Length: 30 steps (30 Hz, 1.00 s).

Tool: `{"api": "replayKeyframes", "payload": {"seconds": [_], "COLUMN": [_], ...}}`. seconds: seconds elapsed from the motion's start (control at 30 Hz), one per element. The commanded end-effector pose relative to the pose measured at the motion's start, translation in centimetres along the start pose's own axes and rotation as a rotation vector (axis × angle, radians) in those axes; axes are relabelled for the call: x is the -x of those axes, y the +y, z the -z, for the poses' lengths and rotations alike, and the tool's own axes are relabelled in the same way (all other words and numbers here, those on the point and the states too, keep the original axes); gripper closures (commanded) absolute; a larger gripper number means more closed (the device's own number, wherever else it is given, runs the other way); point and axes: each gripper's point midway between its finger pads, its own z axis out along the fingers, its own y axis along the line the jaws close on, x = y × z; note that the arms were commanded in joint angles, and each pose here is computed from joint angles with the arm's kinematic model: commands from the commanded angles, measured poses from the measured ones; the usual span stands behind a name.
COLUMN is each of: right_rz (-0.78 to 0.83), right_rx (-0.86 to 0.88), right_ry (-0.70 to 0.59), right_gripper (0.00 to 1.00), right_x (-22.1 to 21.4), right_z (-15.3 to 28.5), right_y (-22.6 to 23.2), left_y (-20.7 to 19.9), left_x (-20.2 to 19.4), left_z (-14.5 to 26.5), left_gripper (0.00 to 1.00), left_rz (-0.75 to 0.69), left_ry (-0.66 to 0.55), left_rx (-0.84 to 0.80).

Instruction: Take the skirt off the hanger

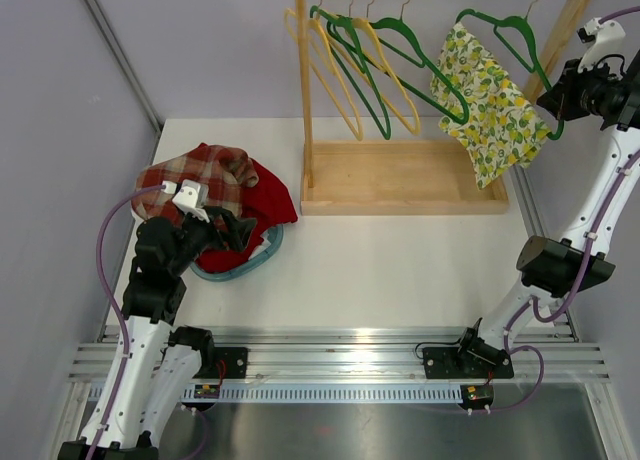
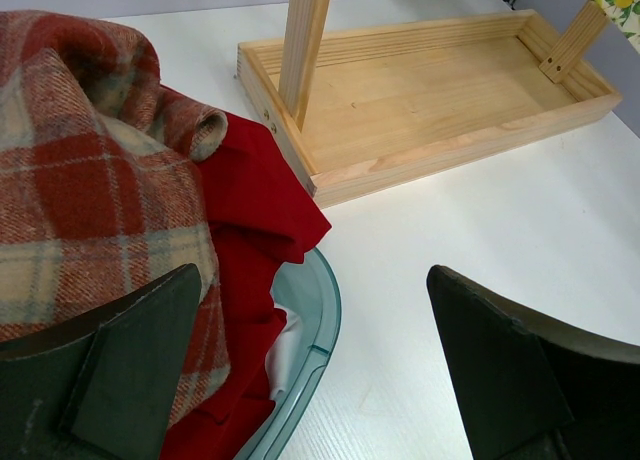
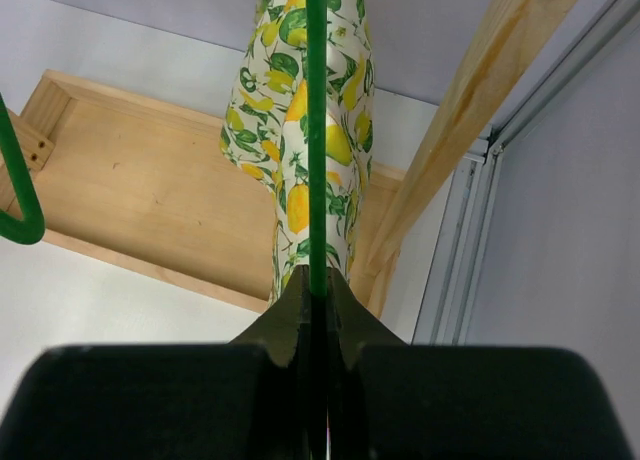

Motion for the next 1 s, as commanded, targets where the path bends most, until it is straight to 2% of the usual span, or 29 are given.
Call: {"api": "replayKeyframes", "payload": {"seconds": [0.0,0.33,0.5,0.8,0.97], "right_rz": [0.02,0.031,0.038,0.068,0.061], "right_rx": [0.058,0.087,0.084,0.038,-0.051], "right_ry": [-0.063,-0.347,-0.414,-0.416,-0.348], "right_gripper": [1.0,1.0,1.0,1.0,1.0], "right_x": [1.7,9.0,10.5,9.7,6.2], "right_z": [1.1,6.8,8.3,9.7,9.5], "right_y": [1.8,6.5,7.5,8.3,7.7], "left_y": [-0.5,-1.1,-1.1,-1.6,-3.0], "left_x": [0.5,0.9,1.1,1.3,1.2], "left_z": [0.0,0.1,0.0,-0.2,-0.2], "left_gripper": [0.01,0.01,0.01,0.01,0.01], "left_rz": [-0.024,-0.028,-0.023,0.002,-0.011], "left_ry": [-0.021,-0.056,-0.066,-0.075,-0.079], "left_rx": [-0.03,-0.061,-0.058,-0.082,-0.151]}}
